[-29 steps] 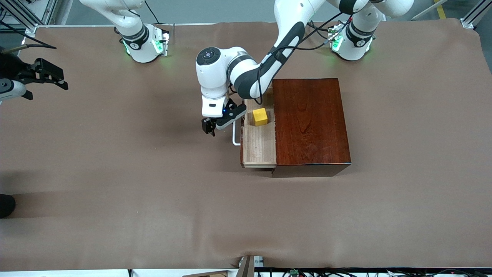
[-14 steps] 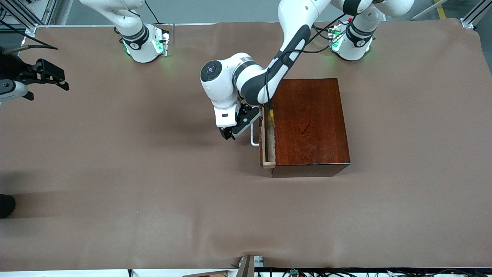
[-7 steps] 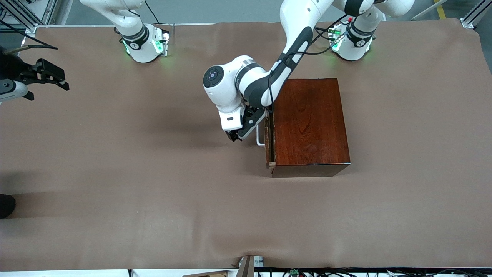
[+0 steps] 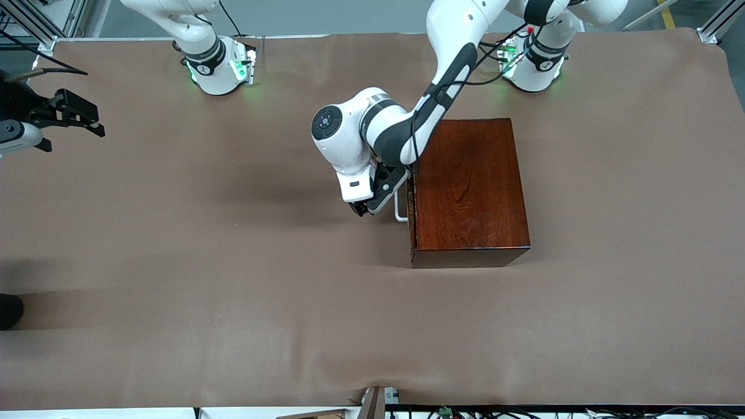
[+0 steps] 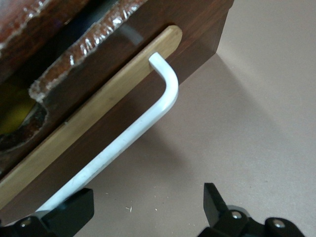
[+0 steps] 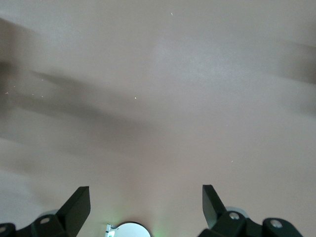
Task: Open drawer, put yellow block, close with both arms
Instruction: 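Push the drawer shut with the left gripper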
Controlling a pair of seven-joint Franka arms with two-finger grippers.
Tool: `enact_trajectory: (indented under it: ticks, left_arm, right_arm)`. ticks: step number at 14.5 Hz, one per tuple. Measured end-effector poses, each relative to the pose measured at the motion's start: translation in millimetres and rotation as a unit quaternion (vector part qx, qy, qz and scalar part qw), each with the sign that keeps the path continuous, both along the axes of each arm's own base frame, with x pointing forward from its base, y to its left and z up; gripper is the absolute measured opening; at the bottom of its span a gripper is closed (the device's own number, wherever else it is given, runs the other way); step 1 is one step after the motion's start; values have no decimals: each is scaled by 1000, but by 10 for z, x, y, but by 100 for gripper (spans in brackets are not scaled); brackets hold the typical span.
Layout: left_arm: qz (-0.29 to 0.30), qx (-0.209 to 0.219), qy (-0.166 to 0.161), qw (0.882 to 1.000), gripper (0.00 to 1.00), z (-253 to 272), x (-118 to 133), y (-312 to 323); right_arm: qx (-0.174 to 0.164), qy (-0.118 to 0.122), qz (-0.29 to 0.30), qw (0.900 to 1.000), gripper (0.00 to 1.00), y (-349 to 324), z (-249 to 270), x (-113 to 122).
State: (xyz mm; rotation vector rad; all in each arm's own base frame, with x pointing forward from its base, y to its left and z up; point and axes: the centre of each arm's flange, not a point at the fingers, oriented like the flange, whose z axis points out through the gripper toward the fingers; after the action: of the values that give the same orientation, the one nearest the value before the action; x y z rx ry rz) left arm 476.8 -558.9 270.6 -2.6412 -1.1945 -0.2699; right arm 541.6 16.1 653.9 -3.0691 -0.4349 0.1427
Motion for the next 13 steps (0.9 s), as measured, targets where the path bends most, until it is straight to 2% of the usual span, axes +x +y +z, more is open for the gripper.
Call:
enact_trajectory:
  ticks: [13]
  left_arm:
    - [18,7,4,1000,100,-26,81,107]
  right_arm:
    - [-2,2,-22,1000,100,13,-3,-4]
